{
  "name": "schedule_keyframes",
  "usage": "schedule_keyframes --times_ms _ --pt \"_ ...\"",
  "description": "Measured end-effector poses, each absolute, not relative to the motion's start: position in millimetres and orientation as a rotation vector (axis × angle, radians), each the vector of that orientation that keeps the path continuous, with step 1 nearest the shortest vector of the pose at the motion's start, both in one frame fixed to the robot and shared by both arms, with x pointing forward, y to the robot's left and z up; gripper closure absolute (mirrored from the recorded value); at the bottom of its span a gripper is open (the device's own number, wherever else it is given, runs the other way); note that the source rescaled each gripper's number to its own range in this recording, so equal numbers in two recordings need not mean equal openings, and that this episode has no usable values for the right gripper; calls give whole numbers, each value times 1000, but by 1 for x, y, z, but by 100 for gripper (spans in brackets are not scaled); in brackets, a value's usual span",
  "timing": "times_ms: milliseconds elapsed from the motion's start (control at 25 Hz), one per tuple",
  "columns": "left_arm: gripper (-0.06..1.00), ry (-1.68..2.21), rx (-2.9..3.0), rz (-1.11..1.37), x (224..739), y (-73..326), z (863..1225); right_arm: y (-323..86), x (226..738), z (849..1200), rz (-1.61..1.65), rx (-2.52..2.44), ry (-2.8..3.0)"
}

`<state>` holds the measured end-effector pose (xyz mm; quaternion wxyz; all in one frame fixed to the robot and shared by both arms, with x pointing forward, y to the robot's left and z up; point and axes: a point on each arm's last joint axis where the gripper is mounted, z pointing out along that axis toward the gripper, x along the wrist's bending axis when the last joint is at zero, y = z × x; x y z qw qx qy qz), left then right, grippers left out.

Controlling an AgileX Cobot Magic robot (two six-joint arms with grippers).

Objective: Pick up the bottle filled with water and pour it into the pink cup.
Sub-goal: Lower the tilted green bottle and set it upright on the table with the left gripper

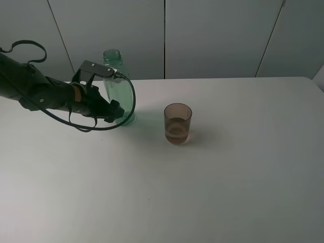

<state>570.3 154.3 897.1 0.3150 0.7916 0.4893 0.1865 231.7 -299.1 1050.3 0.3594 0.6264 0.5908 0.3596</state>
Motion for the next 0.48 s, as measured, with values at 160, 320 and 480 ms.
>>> schedule_keyframes --times_ms 160,320,480 --pt "-4 1399 2127 486 552 156 916 -299 232 1050 927 1615 1523" --pt "-4 1443 2152 509 520 158 956 -299 232 1050 927 1615 1523" --pt "-4 1442 2171 523 478 166 1013 -299 232 1050 927 1615 1523"
